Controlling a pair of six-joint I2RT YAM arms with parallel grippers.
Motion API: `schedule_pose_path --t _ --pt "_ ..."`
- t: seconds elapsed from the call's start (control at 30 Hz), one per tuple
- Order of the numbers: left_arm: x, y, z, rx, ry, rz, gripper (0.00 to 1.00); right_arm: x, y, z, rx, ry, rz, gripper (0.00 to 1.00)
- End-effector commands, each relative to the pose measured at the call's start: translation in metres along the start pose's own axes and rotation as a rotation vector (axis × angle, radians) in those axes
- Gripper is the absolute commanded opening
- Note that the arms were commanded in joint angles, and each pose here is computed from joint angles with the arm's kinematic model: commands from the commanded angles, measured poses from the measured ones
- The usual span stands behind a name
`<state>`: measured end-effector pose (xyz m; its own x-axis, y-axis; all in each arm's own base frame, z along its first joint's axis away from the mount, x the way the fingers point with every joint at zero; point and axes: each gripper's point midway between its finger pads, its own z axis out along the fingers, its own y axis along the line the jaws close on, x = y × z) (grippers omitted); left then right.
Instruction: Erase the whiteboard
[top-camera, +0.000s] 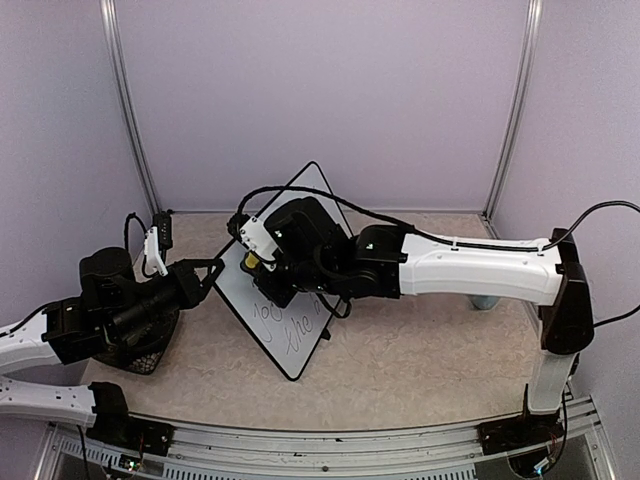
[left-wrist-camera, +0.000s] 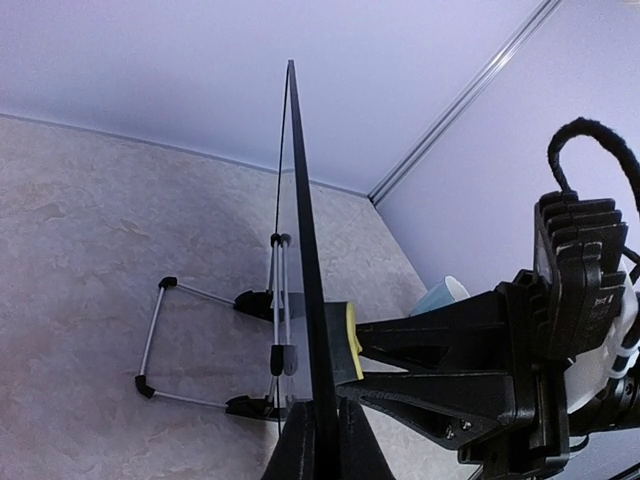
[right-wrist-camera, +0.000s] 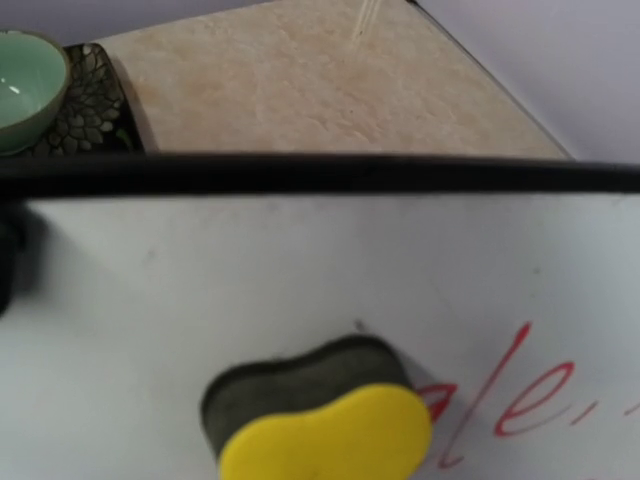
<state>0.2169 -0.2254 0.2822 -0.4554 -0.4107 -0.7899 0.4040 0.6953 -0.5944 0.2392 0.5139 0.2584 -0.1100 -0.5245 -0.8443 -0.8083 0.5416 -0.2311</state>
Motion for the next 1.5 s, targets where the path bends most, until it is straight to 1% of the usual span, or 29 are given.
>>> schedule_pose_path --t 0.0,0.27,0.4,0.57,0.77,0.97,1.1,1.27,1.47 --pt "-0.022 -0.031 -0.008 0.134 -0.061 -0.091 0.00 0.015 0.014 0.007 -0.025 0.035 -0.015 0.00" --pt "-0.023 -0.032 -0.007 0.133 -0.067 -0.086 0.00 0.060 0.027 0.002 -0.048 0.124 -0.006 0.00" --pt "-0.023 -0.034 -0.007 0.140 -0.065 -0.088 0.00 0.073 0.027 0.003 -0.040 0.148 -0.005 0.00" --pt "-0.022 -0.033 -0.007 0.143 -0.060 -0.093 0.00 0.061 0.021 0.005 -0.007 0.123 -0.011 0.00" --pt "-0.020 -0.032 -0.007 0.139 -0.058 -0.094 0.00 0.017 0.009 0.006 0.022 0.032 -0.015 0.00" --pt "-0.018 -0.031 -0.007 0.138 -0.053 -0.092 0.00 -0.015 -0.002 0.009 0.045 -0.025 -0.026 0.00" --pt "-0.019 -0.031 -0.008 0.141 -0.055 -0.093 0.00 -0.028 -0.009 0.013 0.061 -0.045 -0.033 0.00" --pt "-0.019 -0.032 -0.008 0.145 -0.053 -0.090 0.00 -0.020 -0.015 0.020 0.066 -0.020 -0.033 0.00" --pt "-0.021 -0.034 -0.010 0.149 -0.057 -0.085 0.00 0.024 -0.015 0.025 0.040 0.062 -0.025 0.00"
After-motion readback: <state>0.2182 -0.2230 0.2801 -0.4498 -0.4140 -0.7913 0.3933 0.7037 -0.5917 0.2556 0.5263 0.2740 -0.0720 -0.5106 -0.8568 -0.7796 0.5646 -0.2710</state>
